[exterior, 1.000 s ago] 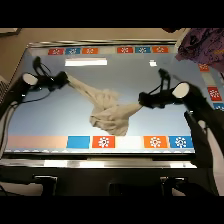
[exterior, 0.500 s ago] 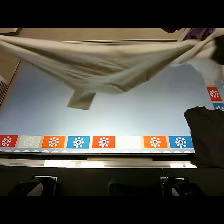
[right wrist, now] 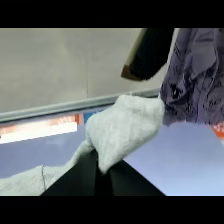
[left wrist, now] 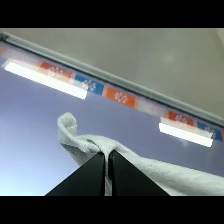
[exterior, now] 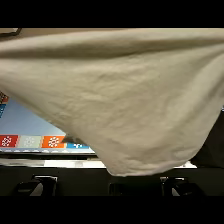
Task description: Fold the clothes and pants, and hang the long-sleeved shirts on hangers.
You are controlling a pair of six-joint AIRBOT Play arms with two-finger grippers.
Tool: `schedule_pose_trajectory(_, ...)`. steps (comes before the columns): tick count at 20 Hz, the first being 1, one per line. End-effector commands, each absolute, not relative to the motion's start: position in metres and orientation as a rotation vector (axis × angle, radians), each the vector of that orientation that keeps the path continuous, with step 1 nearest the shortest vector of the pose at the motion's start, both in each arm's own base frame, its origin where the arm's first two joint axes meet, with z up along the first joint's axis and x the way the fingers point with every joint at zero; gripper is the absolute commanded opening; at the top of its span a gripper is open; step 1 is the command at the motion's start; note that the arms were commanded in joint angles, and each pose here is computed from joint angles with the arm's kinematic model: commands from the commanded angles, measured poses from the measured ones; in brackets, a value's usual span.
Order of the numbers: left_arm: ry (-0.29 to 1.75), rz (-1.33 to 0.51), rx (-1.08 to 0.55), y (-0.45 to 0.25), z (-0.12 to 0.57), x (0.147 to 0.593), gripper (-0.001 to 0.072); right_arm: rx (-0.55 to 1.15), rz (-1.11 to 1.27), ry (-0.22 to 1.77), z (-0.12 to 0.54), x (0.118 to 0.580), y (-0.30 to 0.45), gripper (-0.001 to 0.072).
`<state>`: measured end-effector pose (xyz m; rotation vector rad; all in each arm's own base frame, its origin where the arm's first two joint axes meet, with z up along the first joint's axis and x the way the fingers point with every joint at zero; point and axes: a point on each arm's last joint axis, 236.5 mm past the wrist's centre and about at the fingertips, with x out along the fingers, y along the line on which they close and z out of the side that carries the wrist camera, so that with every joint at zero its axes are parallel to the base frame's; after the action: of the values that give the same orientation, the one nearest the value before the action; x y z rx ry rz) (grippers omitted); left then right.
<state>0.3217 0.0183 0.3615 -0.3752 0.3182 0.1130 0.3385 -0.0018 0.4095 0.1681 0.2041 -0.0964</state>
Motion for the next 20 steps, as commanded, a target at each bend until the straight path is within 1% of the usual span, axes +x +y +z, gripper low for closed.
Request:
schedule_pose_trajectory(1, 0.543, 0.16, -0.374, 0.022, 0.265, 0.357, 0.0016, 0.23, -0.148, 0.494, 0.297, 0.434, 0.015, 0.0039)
schedule_pose_trajectory(3, 0.658, 0.181, -0.375, 0.024, 0.193, 0.386, 0.0016, 0.276, -0.118, 0.716, 0.2, 0.483, 0.044, 0.0039)
schedule_pose_trajectory(4, 0.704, 0.19, -0.375, 0.025, 0.157, 0.401, 0.0016, 0.316, -0.097, 0.833, 0.149, 0.498, 0.061, 0.0039)
schedule_pose_trajectory(6, 0.771, 0.201, -0.377, 0.027, 0.094, 0.426, 0.0016, 0.424, -0.055, 1.031, 0.063, 0.511, 0.096, 0.0048)
schedule_pose_trajectory(7, 0.807, 0.208, -0.376, 0.028, 0.064, 0.436, 0.0016, 0.475, -0.042, 1.104, 0.031, 0.513, 0.109, 0.0097)
schedule_pose_trajectory(9, 0.913, 0.226, -0.38, 0.028, 0.006, 0.447, 0.0016, 0.565, -0.024, 1.207, -0.015, 0.513, 0.131, 0.0142)
schedule_pose_trajectory(10, 0.959, 0.232, -0.39, 0.026, -0.015, 0.449, 0.0016, 0.598, -0.019, 1.236, -0.028, 0.513, 0.137, 0.0145)
schedule_pose_trajectory(12, 1.019, 0.237, -0.429, 0.021, -0.042, 0.45, 0.0016, 0.631, -0.011, 1.257, -0.035, 0.512, 0.144, 0.0158)
schedule_pose_trajectory(13, 1.03, 0.236, -0.446, 0.018, -0.048, 0.45, 0.0016, 0.628, -0.004, 1.258, -0.031, 0.511, 0.145, 0.0208)
schedule_pose_trajectory(14, 1.033, 0.237, -0.447, 0.018, -0.049, 0.45, 0.0016, 0.61, 0.013, 1.254, -0.023, 0.508, 0.141, 0.0371)
schedule_pose_trajectory(15, 1.031, 0.236, -0.447, 0.018, -0.047, 0.45, 0.0016, 0.585, 0.043, 1.252, -0.012, 0.504, 0.137, 0.0513)
schedule_pose_trajectory(16, 1.03, 0.237, -0.447, 0.019, -0.044, 0.449, 0.0016, 0.555, 0.085, 1.253, 0.005, 0.497, 0.131, 0.0544)
schedule_pose_trajectory(18, 1.04, 0.242, -0.45, 0.021, -0.038, 0.444, 0.0016, 0.487, 0.131, 1.263, 0.04, 0.474, 0.101, 0.0545)
schedule_pose_trajectory(20, 1.068, 0.251, -0.453, 0.024, -0.033, 0.438, 0.0016, 0.433, 0.112, 1.275, 0.068, 0.446, 0.057, 0.0546)
